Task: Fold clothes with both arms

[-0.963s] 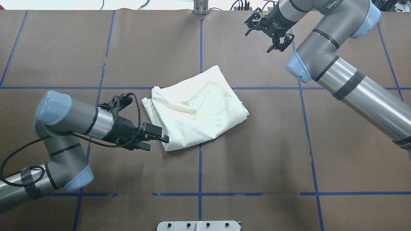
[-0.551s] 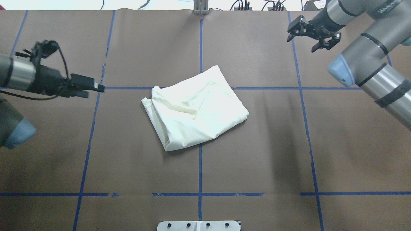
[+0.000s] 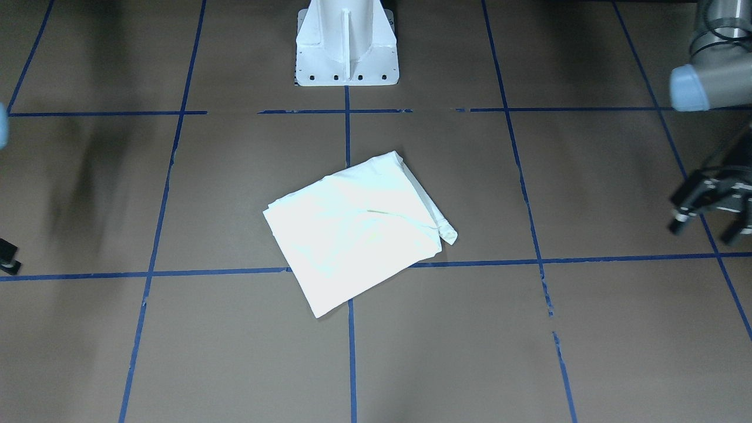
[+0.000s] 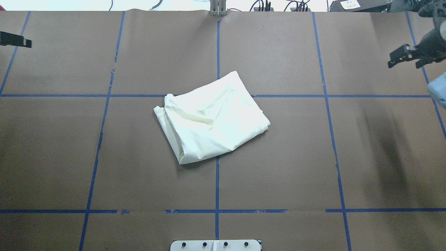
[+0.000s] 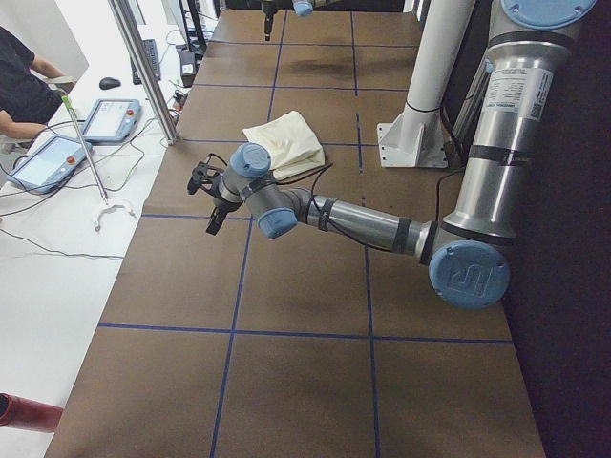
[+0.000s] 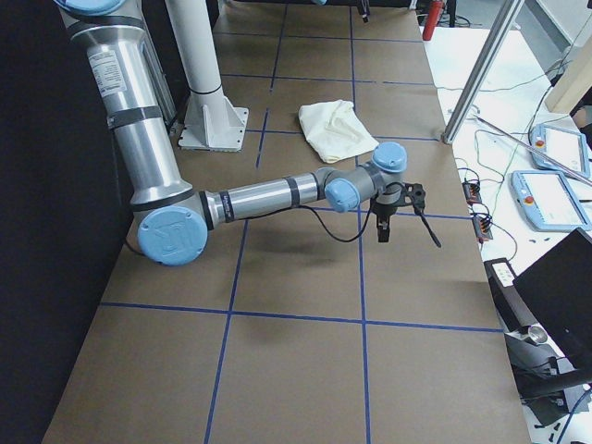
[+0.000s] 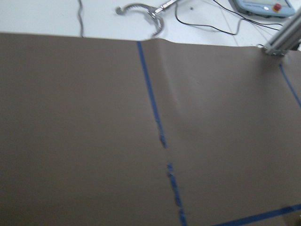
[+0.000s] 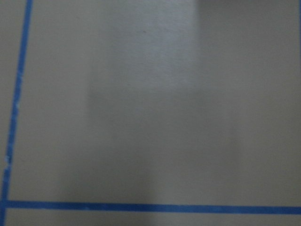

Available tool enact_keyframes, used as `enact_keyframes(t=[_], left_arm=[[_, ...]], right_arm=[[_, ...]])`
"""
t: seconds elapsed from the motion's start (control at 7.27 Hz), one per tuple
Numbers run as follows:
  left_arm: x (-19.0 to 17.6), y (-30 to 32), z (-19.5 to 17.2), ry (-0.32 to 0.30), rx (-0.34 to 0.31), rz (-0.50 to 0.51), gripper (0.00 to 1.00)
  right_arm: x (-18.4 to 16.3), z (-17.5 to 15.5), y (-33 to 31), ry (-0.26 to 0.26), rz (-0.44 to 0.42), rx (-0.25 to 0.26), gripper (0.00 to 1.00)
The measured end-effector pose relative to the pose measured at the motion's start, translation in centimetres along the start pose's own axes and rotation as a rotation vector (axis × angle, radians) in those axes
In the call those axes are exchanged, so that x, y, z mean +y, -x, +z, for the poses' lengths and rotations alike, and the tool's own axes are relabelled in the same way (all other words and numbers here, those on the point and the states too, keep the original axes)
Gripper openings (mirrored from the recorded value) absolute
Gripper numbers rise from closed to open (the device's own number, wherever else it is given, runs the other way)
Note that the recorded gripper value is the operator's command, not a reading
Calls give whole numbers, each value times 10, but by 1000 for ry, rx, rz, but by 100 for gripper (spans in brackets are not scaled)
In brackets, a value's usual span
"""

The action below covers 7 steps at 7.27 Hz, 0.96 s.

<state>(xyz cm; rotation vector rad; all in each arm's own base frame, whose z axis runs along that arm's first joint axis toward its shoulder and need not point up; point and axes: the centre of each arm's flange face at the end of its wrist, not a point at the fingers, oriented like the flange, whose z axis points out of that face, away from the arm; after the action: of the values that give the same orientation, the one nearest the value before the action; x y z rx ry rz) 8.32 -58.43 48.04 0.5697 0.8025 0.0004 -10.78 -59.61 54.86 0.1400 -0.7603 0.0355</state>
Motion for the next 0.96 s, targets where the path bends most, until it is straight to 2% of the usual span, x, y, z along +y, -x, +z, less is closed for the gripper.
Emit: enact_keyframes(t=[0.14,0.28,0.41,0.55,0.69,0.83,0.96], left_arm=[[-3,35,-7,76,-95,98,100],[-1,60,-13,171,-146,185,100],[4,81,-22,255,-158,290,100],[12,96,-29,316,-132,373,100],[32,108,-32,364,-68,394,100],[55,116,-34,384,-10,377,100],[70,123,-30,397,7,359,100]], right_arm=[[18,-1,-52,21,-36,23,100],[34,-6,-95,55,-55,22,100],[52,-13,-134,94,-75,4,100],[70,-20,-165,116,-95,-14,100],[90,-29,-195,117,-91,-28,100],[107,-44,-213,94,-76,-43,100],[116,-60,-215,64,-74,-52,100]])
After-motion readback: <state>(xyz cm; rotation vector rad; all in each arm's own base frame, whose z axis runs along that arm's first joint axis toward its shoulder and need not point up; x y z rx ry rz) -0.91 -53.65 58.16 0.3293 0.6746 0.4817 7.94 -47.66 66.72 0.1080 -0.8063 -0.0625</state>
